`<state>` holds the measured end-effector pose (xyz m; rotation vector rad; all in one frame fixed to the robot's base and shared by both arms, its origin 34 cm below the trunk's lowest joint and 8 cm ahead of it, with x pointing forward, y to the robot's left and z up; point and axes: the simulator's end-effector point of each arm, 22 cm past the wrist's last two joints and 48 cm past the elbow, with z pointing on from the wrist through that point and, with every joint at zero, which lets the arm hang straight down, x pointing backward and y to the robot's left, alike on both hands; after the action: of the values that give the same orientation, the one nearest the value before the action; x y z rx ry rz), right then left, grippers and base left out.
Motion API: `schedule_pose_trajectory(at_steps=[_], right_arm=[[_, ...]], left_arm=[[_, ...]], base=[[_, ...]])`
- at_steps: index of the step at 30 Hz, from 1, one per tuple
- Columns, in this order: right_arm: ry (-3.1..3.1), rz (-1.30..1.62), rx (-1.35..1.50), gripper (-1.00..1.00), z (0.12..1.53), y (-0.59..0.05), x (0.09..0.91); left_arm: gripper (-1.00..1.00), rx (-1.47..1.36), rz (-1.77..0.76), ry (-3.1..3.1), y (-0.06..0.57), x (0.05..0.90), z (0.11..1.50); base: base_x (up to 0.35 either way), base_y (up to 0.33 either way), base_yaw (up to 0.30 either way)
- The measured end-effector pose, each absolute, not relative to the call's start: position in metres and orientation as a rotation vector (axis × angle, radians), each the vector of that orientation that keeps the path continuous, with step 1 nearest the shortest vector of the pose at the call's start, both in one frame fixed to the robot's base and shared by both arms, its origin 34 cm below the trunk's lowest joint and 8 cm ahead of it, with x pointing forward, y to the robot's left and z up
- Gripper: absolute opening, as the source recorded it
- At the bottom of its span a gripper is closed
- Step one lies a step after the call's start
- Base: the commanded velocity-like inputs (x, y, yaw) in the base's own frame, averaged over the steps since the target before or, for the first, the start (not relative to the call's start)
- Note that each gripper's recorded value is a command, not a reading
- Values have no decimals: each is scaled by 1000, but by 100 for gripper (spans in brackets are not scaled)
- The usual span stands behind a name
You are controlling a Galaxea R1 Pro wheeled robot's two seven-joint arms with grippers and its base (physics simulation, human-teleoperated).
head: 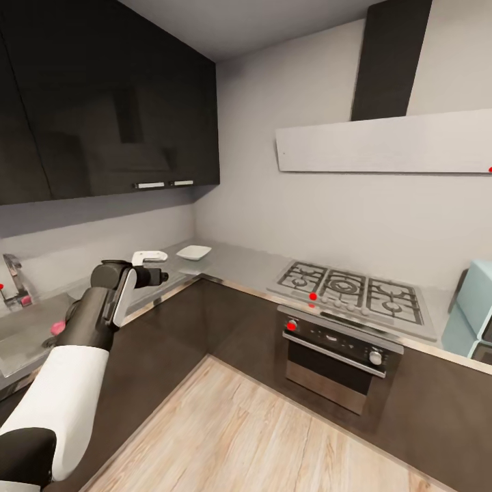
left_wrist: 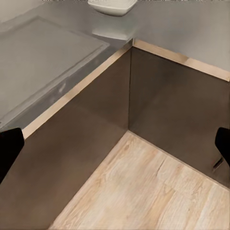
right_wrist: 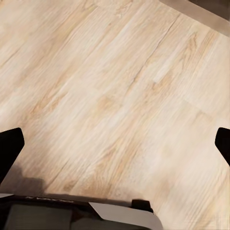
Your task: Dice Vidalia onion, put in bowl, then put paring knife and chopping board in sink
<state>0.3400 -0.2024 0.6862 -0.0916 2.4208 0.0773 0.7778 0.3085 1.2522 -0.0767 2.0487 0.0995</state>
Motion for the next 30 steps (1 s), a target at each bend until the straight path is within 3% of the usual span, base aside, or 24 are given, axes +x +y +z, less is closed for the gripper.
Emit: schedule_pose_trajectory(at_steps=[6,13,30], right_arm=[[2444,78,-90,100,682,-201,332],[2592,99,-97,100,654,-197,268],[2617,110,-99,100,650,-192,257]], left_arm=[[100,-78,104,2069,310,778,1243],[100,-82,113,2092,315,778,1234],[100,-92,134,2096,328,777,1232]], base=[[319,0,0],[328,0,0],[329,0,0]])
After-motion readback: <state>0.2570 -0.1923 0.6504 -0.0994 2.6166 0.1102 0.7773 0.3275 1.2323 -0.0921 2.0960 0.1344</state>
